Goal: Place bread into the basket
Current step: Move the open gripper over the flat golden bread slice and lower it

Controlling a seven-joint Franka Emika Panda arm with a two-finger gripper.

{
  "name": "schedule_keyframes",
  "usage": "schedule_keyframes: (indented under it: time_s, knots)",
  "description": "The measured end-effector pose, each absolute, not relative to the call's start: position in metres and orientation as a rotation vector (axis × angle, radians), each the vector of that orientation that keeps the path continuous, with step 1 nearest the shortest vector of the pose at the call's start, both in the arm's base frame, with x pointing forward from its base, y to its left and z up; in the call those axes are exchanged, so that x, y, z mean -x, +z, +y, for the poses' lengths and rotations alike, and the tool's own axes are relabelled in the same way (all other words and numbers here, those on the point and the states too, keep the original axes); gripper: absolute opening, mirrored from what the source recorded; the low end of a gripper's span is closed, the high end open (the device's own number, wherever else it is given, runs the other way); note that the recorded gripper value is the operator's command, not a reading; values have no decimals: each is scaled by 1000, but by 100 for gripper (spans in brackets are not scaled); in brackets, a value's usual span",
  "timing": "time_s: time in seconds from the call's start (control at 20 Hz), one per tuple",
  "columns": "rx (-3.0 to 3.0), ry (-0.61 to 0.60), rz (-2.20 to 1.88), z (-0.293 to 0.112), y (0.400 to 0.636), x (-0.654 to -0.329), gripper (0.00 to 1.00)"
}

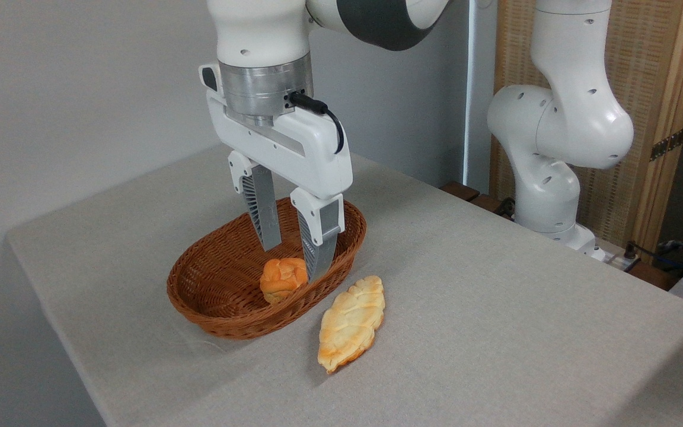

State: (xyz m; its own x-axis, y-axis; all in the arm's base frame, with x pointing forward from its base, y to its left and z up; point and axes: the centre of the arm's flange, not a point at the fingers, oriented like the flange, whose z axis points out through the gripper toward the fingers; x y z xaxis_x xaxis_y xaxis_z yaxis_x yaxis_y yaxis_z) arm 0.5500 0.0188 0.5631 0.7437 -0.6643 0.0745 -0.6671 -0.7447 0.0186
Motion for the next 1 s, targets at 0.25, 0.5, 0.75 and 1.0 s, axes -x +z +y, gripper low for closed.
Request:
schedule_keyframes:
  time_s: [0.25, 0.5, 0.75, 1.0]
  knots:
    - [-2893, 22, -1038, 46, 558, -542, 100]
    - [-2893, 18, -1031, 51, 558, -542, 100]
    - [-2890, 4, -1029, 51, 552, -542, 100]
    - [-2908, 16, -989, 65, 534, -544, 100]
